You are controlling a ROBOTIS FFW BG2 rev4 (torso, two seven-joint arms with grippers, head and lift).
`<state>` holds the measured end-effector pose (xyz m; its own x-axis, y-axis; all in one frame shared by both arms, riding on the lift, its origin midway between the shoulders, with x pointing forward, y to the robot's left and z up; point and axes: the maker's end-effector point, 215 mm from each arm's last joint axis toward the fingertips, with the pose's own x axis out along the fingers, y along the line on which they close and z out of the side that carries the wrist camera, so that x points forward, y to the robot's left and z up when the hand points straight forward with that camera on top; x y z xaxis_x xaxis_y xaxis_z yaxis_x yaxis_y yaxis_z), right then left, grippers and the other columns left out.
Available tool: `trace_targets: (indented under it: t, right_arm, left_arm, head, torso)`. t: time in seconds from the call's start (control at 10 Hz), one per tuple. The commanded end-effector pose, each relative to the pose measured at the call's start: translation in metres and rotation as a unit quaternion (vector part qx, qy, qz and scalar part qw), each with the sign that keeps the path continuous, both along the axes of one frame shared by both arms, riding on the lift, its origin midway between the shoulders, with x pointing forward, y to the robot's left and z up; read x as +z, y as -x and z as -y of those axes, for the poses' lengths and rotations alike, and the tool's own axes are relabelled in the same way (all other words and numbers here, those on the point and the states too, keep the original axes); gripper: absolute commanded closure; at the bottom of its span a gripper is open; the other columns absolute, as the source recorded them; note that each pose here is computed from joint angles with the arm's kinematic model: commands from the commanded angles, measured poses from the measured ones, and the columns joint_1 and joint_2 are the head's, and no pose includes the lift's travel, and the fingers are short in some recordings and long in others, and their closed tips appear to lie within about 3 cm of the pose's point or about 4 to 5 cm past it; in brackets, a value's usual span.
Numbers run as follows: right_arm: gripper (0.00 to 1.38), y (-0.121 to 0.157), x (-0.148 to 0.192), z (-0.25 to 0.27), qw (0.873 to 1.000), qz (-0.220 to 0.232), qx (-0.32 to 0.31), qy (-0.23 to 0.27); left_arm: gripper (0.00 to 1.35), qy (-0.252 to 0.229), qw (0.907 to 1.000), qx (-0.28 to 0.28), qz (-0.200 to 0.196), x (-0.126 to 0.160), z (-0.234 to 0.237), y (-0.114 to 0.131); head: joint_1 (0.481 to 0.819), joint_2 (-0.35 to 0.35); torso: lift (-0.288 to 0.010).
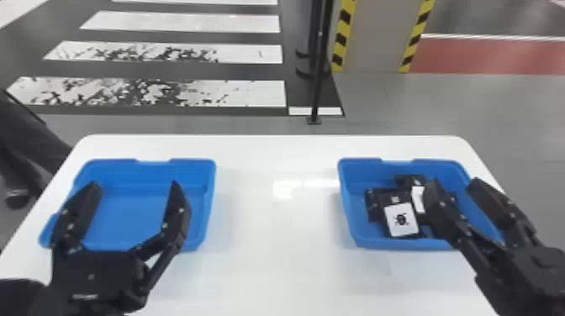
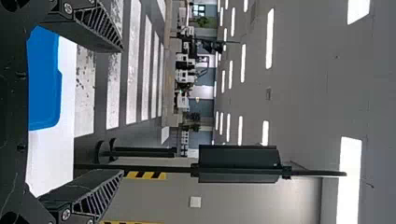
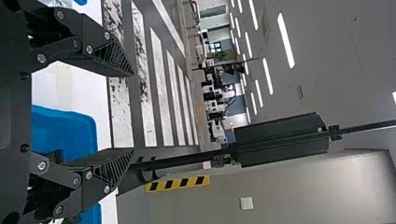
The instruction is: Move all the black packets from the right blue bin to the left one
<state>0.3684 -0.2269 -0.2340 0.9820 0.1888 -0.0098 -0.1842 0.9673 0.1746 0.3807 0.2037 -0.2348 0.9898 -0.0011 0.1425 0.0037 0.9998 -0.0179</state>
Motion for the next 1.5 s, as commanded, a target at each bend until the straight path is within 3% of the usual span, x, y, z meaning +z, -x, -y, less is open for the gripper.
trace_targets:
  t: [0.0, 0.2, 0.5, 0.9, 1.2, 1.4]
  right_arm:
    - [0.51, 0.0, 0.0, 0.0, 1.0, 0.0, 0.001, 0.001]
    - [0.52, -0.009, -0.019, 0.0, 0.999, -0.031, 0.003, 0.004]
    - [0.51, -0.054, -0.073, 0.014, 0.995, -0.096, 0.007, 0.025]
    - [0.51, -0.088, -0.119, 0.038, 0.977, -0.194, 0.0, 0.088]
    - [0.5, -0.091, -0.155, 0.066, 0.951, -0.288, -0.018, 0.113]
    - [0.5, -0.094, -0.159, 0.076, 0.943, -0.308, -0.028, 0.123]
  left_arm:
    - [0.11, 0.001, 1.0, 0.0, -0.001, -0.001, 0.0, 0.0]
    - [0.12, 0.001, 1.0, 0.001, -0.001, -0.001, -0.001, 0.0]
    - [0.12, 0.003, 1.0, -0.002, 0.002, 0.001, 0.002, 0.0]
    - [0.12, 0.004, 1.0, -0.002, 0.008, 0.004, 0.0, 0.001]
    - [0.12, 0.005, 0.9999, -0.001, 0.011, 0.004, 0.0, 0.0]
    - [0.12, 0.005, 0.9999, -0.001, 0.015, 0.006, 0.0, 0.0]
  head:
    - [0.695, -0.036]
    - [0.695, -0.035]
    - [0.695, -0.039]
    - [0.695, -0.069]
    - [0.695, -0.096]
    - [0.695, -0.122]
  torso:
    - [-0.14]
    - [-0.14]
    - [-0.14]
    - [-0.14]
    - [-0.14]
    - [-0.14]
